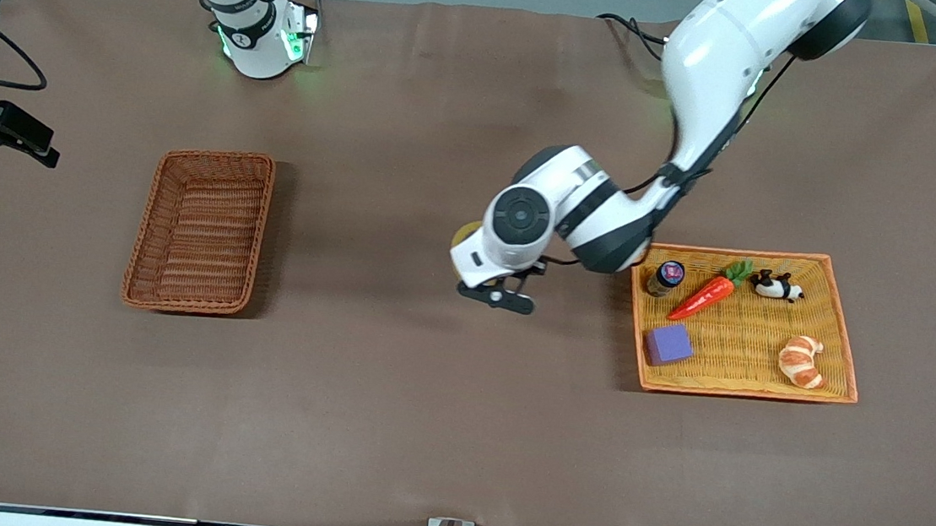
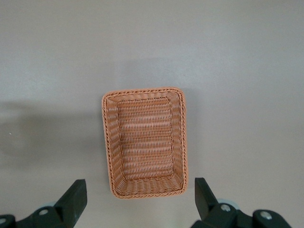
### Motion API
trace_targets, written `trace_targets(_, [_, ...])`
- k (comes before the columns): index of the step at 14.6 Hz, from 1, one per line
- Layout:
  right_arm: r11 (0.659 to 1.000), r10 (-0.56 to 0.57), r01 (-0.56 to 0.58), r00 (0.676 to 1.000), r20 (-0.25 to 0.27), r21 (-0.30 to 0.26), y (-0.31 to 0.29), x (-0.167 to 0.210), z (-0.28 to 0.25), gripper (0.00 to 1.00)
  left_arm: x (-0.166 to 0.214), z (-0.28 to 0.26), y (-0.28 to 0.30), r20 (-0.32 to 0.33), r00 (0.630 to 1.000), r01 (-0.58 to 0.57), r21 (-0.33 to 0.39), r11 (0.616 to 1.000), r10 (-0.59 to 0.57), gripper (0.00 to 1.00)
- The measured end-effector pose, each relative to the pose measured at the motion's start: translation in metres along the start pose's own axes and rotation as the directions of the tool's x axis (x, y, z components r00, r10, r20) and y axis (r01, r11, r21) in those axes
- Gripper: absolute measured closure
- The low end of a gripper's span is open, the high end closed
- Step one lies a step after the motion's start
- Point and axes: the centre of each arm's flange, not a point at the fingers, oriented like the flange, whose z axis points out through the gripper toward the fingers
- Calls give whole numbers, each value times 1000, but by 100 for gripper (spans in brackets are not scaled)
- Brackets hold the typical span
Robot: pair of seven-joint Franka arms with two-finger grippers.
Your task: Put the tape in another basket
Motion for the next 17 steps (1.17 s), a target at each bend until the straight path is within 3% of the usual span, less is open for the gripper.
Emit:
trace_targets(2, [1000, 0, 0, 1000, 1, 0, 0, 0, 0, 0, -3, 28, 28, -6, 999, -33, -12, 999, 33, 78])
trace_targets(5, [1000, 0, 0, 1000, 1, 0, 0, 0, 1, 0, -2, 57, 60, -65, 996, -67, -25, 997, 66, 78])
trace_targets(9, [1000, 0, 0, 1000, 1, 0, 0, 0, 1, 0, -6, 82, 81, -108, 989, -97, 7, 995, 97, 78])
trace_targets(11, [1000, 0, 0, 1000, 1, 0, 0, 0, 1, 0, -4, 77, 82, -120, 988, -96, 4, 995, 96, 66])
trace_targets(13, [1000, 0, 0, 1000, 1, 0, 0, 0, 1, 0, 3, 61, 79, -145, 986, -87, -7, 996, 85, 45])
trace_targets(17, [1000, -22, 22, 1000, 2, 4, -13, 0, 0, 0, 23, -26, 30, -182, 983, -20, -9, 1000, 18, 7])
